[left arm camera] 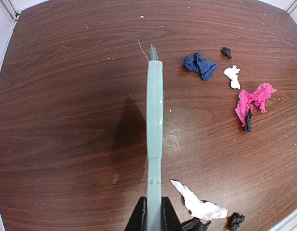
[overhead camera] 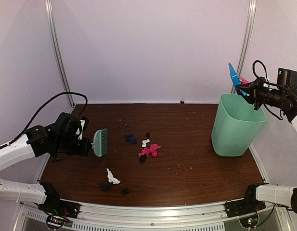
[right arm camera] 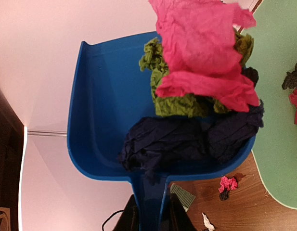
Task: Sweep away the paper scraps from the table
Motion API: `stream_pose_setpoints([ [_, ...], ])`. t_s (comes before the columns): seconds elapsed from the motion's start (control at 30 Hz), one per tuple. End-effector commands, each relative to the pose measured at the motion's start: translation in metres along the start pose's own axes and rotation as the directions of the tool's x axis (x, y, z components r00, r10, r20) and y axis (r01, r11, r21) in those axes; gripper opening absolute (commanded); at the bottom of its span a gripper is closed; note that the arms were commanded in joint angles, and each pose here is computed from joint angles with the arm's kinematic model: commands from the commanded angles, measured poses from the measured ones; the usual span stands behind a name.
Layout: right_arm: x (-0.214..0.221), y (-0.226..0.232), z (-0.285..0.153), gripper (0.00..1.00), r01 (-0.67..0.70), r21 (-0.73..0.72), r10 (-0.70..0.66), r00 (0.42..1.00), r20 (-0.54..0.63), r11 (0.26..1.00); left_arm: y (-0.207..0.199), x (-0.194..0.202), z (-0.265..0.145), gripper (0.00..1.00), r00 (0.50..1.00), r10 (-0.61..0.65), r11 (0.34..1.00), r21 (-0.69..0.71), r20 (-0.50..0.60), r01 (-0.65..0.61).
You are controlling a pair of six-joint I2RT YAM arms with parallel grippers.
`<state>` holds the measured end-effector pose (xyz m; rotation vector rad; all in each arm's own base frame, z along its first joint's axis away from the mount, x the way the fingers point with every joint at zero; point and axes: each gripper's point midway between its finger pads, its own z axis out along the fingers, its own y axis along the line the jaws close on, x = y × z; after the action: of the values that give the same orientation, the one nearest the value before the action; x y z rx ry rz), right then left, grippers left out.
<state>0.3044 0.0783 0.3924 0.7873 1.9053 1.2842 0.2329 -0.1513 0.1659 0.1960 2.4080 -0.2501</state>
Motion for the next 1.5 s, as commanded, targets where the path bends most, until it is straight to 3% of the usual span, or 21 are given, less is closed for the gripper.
stream_pose_setpoints([
  [0.0, -0.002, 0.029, -0.007, 0.00, -0.118, -0.197, 0.115, 0.993, -0.026, 0.973, -0.004, -0.009, 0.001, 0.00, 0.999, -0.005, 1.000, 0.020, 0.033, 0.004],
  [0.33, -0.005, 0.028, -0.014, 0.00, -0.320, -0.333, 0.313, 0.947, -0.075, 0.887, -0.013, -0.014, -0.014, 0.00, 1.000, -0.023, 0.998, 0.061, -0.013, 0.024],
  [0.8, -0.008, 0.028, -0.022, 0.00, -0.472, -0.425, 0.468, 0.875, -0.121, 0.772, -0.006, -0.008, -0.053, 0.00, 0.973, -0.057, 0.998, -0.027, -0.225, 0.053],
  [0.97, -0.006, 0.031, -0.017, 0.00, -0.424, -0.388, 0.411, 0.904, -0.120, 0.819, 0.005, 0.028, -0.058, 0.00, 0.917, -0.083, 0.994, -0.094, -0.390, 0.050],
  [1.13, -0.006, 0.030, -0.009, 0.00, -0.321, -0.269, 0.309, 0.947, -0.086, 0.908, -0.004, 0.066, -0.057, 0.00, 0.842, -0.106, 0.994, -0.049, -0.529, 0.094],
  [1.33, -0.002, 0.032, -0.006, 0.00, -0.210, -0.183, 0.199, 0.977, -0.079, 0.960, -0.013, 0.084, -0.057, 0.00, 0.772, -0.143, 0.989, -0.051, -0.620, 0.142],
  [1.47, 0.011, 0.036, 0.000, 0.00, -0.165, -0.142, 0.150, 0.983, -0.109, 0.976, -0.032, 0.084, -0.069, 0.00, 0.731, -0.185, 0.969, 0.002, -0.657, 0.247],
])
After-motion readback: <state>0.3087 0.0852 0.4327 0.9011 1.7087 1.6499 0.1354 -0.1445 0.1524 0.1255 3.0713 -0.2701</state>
